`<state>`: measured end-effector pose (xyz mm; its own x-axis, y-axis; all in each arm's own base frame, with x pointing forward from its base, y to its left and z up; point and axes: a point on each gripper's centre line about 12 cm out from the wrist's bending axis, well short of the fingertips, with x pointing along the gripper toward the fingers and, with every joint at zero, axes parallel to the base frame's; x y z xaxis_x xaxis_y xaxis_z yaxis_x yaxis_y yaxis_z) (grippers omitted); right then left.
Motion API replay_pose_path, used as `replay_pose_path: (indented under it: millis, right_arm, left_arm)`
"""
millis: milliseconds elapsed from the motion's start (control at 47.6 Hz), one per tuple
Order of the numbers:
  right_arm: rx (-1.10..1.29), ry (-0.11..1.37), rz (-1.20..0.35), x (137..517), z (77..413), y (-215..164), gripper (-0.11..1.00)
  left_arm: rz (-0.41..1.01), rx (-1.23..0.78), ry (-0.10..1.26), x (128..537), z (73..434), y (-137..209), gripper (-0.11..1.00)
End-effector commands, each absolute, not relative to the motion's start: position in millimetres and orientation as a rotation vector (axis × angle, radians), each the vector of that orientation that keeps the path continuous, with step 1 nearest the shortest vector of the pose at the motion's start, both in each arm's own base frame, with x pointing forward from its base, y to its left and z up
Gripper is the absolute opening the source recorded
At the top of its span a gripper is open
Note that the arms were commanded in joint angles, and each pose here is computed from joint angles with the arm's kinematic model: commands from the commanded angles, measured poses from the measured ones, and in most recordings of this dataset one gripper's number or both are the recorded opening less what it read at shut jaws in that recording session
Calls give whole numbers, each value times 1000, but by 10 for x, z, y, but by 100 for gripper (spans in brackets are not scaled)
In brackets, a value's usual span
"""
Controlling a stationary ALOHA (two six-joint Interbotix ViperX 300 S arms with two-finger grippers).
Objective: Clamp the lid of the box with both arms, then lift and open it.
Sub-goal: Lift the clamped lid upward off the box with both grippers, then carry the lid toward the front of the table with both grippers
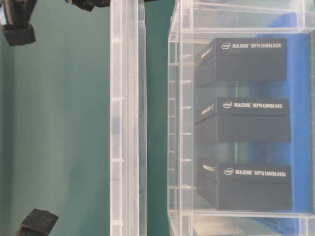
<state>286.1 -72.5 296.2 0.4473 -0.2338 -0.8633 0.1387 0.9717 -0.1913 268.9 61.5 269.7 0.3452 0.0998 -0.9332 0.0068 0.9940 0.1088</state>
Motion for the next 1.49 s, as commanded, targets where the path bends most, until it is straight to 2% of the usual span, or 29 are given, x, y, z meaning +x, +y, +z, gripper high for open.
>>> replay_pose_path:
  millis: [0, 1092, 1470]
  right_arm:
    - [-109, 968, -188, 3019, 3246, -489, 0]
    - [-78, 1035, -214, 3102, 3147, 725, 0]
    - [-41, 1049, -245, 3112, 3083, 829, 0]
  left_arm:
    - [45, 120, 1115, 2848, 2946, 495, 1]
    - [-114, 76, 1138, 2881, 2872, -567, 1]
    - [-153, 92, 1157, 2853, 2793, -771, 1]
